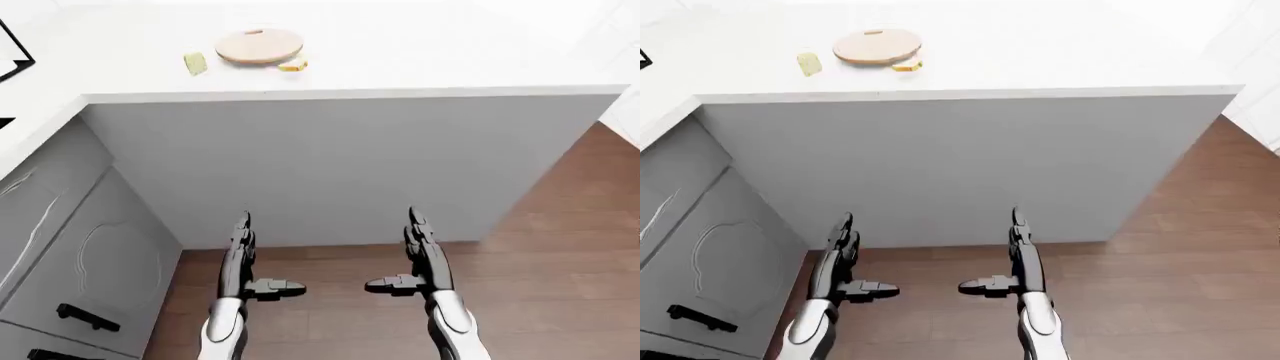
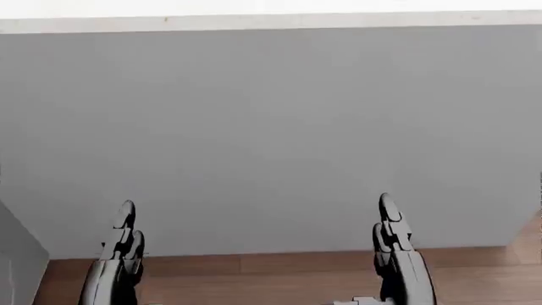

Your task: Place the bread and cheese on the cutting board.

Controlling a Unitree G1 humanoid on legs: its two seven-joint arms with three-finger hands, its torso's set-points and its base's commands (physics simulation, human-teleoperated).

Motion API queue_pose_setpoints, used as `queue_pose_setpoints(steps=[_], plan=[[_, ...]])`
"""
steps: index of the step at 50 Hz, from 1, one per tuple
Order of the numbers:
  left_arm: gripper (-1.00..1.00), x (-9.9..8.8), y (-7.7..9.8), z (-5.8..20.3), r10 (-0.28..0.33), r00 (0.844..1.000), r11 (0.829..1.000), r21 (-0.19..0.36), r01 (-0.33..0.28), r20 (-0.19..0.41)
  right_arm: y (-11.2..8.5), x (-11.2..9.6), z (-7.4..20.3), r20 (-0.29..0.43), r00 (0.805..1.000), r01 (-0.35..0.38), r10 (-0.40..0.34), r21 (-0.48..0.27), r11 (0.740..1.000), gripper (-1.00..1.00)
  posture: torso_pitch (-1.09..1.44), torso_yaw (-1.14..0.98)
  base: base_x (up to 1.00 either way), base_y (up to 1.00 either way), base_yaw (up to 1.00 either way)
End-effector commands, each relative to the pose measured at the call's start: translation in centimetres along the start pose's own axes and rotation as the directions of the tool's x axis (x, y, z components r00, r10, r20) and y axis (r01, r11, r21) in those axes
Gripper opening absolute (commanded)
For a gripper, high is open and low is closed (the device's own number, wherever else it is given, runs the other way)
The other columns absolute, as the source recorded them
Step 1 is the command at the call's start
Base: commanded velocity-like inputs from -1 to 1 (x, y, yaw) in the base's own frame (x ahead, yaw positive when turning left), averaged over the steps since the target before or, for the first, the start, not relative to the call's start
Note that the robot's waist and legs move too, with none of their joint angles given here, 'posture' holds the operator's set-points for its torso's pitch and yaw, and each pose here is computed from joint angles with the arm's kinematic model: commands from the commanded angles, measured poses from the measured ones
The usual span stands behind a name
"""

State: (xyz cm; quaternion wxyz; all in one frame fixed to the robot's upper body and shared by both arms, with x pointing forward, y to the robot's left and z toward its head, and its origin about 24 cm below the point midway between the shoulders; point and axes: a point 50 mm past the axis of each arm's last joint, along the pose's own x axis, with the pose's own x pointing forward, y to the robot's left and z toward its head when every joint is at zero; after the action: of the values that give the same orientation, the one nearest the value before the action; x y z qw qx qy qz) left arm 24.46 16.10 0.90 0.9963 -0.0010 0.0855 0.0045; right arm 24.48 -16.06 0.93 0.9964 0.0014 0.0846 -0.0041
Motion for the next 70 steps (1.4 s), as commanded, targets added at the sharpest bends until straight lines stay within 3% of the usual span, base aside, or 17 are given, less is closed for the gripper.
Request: queue_pose_setpoints(steps=[1,2,4,6,10,11,12,13,17,20,22,26,29,33,57,70], plan=[[1.00,0.1,-0.8,4.9,-0.080,0.972,0.995,0.083,0.063,0.220,0.3,1.0,4.5,0.170,0.985,-0.004,0.015,-0.061,0.998,1.00,0.00,0.00,0.00,0.00,0.00],[1.00,-0.3,-1.1,5.9,-0.106,0.964,0.994,0.067,0.092,0.244,0.5,1.0,5.5,0.199,0.979,-0.033,0.036,-0.021,0.999,1.00,0.00,0.00,0.00,0.00,0.00],[1.00,-0.6,-1.4,7.2,-0.121,0.962,0.992,0.070,0.107,0.244,0.5,0.9,6.8,0.220,0.975,-0.029,0.033,-0.022,0.999,1.00,0.00,0.00,0.00,0.00,0.00],[1.00,-0.7,-1.2,8.6,-0.130,0.959,0.991,0.073,0.115,0.250,0.5,0.9,8.6,0.205,0.978,-0.046,0.043,0.007,0.999,1.00,0.00,0.00,0.00,0.00,0.00],[1.00,-0.9,-1.0,11.1,-0.144,0.950,0.988,0.095,0.123,0.276,0.8,0.5,10.8,0.223,0.972,-0.068,0.079,-0.059,0.996,1.00,0.00,0.00,0.00,0.00,0.00],[1.00,-1.0,-0.8,11.9,-0.145,0.947,0.988,0.096,0.122,0.287,1.2,0.2,11.3,0.221,0.968,-0.104,0.122,-0.088,0.991,1.00,0.00,0.00,0.00,0.00,0.00],[1.00,-1.2,-0.7,12.7,-0.146,0.943,0.987,0.104,0.120,0.299,1.2,0.1,11.9,0.230,0.967,-0.089,0.110,-0.099,0.991,1.00,0.00,0.00,0.00,0.00,0.00],[1.00,-1.5,-0.6,13.6,-0.157,0.932,0.984,0.132,0.119,0.328,1.3,0.0,12.7,0.242,0.964,-0.091,0.114,-0.104,0.990,1.00,0.00,0.00,0.00,0.00,0.00],[1.00,-2.8,-0.3,16.8,-0.180,0.914,0.980,0.142,0.136,0.363,1.6,-1.0,15.9,0.283,0.950,-0.095,0.135,-0.149,0.984,1.00,0.00,0.00,0.00,0.00,0.00],[1.00,-3.6,0.0,18.9,-0.183,0.902,0.982,0.119,0.148,0.391,1.5,-1.1,17.4,0.301,0.943,-0.094,0.141,-0.165,0.982,1.00,0.00,0.00,0.00,0.00,0.00],[1.00,-3.9,0.2,20.1,-0.176,0.893,0.982,0.138,0.129,0.415,1.5,-1.3,18.7,0.321,0.936,-0.097,0.145,-0.162,0.982,1.00,0.00,0.00,0.00,0.00,0.00],[1.00,-4.7,0.7,22.2,-0.165,0.877,0.984,0.141,0.113,0.450,2.3,-2.6,20.7,0.375,0.909,-0.120,0.180,-0.179,0.977,1.00,0.00,0.00,0.05,0.01,0.00],[1.00,-5.0,0.8,22.3,-0.161,0.874,0.984,0.142,0.107,0.458,2.7,-4.0,21.6,0.391,0.892,-0.156,0.226,-0.204,0.966,1.00,0.00,0.00,0.18,0.03,0.00],[1.00,-4.9,0.6,21.9,-0.166,0.875,0.984,0.141,0.113,0.455,2.7,-4.3,21.5,0.398,0.886,-0.160,0.236,-0.215,0.963,1.00,0.00,0.00,0.21,0.04,0.00],[1.00,-4.6,0.4,21.3,-0.165,0.878,0.983,0.153,0.106,0.450,3.4,-4.6,21.0,0.400,0.876,-0.176,0.268,-0.252,0.952,1.00,0.00,0.00,0.21,0.10,0.00],[1.00,-4.5,0.4,21.2,-0.164,0.878,0.982,0.155,0.104,0.449,3.8,-5.2,21.1,0.429,0.856,-0.169,0.290,-0.298,0.939,1.00,0.00,0.00,0.21,0.26,0.00]])
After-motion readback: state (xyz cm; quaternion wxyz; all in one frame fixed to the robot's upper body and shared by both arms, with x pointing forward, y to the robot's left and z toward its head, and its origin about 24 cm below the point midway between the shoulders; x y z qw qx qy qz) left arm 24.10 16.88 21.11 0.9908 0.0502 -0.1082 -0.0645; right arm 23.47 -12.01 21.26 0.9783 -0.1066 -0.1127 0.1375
